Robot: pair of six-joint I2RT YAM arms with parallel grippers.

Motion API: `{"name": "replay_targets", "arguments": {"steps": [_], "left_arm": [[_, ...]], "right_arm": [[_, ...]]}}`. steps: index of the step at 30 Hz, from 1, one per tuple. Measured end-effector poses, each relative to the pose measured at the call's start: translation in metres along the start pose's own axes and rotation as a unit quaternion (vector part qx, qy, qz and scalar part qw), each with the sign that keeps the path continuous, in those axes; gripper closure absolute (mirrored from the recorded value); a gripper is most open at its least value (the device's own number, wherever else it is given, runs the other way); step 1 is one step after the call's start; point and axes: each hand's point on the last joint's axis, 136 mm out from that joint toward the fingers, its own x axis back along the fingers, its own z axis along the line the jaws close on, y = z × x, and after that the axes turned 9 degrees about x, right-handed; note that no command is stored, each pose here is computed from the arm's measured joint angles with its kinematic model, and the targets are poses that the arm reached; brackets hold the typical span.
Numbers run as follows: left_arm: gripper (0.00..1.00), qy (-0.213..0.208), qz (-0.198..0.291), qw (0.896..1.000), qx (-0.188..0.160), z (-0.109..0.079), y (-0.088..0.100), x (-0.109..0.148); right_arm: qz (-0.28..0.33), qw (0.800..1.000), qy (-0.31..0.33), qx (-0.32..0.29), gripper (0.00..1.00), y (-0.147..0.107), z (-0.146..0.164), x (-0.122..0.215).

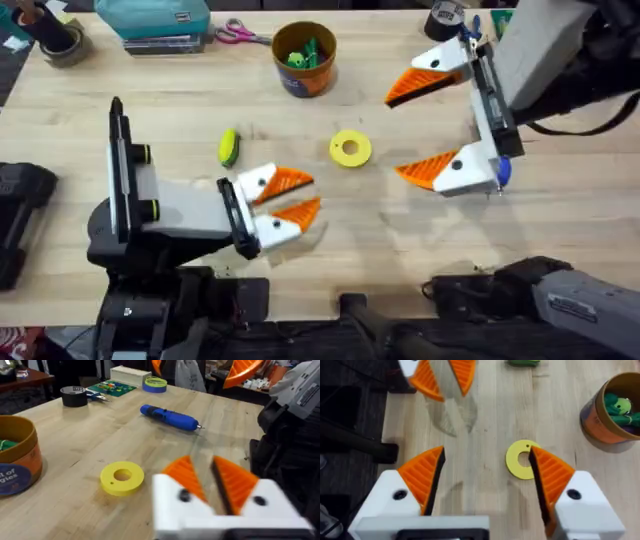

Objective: Pick up the gripper from the table and insert it into the empty holder that is missing its gripper. Then pick up a screw, insert it into the mounting hole, and use the screwdriver to tighten it. Finally, clean up the table by picking up the vegetable and placing it into the bucket.

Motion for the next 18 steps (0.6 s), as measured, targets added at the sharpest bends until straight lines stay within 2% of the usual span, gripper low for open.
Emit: {"name": "replay_targets", "arguments": {"steps": [1,2,3,7,8,12,14,18], "left_arm": [[0.893,0.000,0.000,1.000,0.000,0.000,0.000,0.000],[0.965,0.000,0.000,1.000,-0.003,0.000,0.000,0.000],[0.990,0.000,0.000,1.000,-0.003,0.000,0.000,0.000],[0.996,0.000,0.000,1.000,-0.003,0.000,0.000,0.000],[0.996,0.000,0.000,1.000,-0.003,0.000,0.000,0.000],[0.996,0.000,0.000,1.000,-0.003,0.000,0.000,0.000],[0.996,0.000,0.000,1.000,-0.003,0.000,0.000,0.000],[0.996,0.000,0.000,1.000,-0.003,0.000,0.000,0.000]], "right_arm": [[0.000,1.000,0.000,0.000,0.003,0.000,0.000,0.000],[0.000,1.000,0.000,0.000,0.003,0.000,0.000,0.000],[0.000,1.000,0.000,0.000,0.004,0.000,0.000,0.000],[0.008,1.000,-0.014,-0.004,0.004,-0.002,-0.007,0.000],[0.026,0.998,-0.048,-0.041,0.004,-0.007,-0.024,0.001],[0.069,0.982,-0.103,-0.143,0.004,-0.024,-0.043,0.006],[0.100,0.965,-0.132,-0.203,0.004,-0.038,-0.048,0.011],[0.168,0.910,-0.218,-0.309,0.003,-0.060,-0.061,0.039]]}}
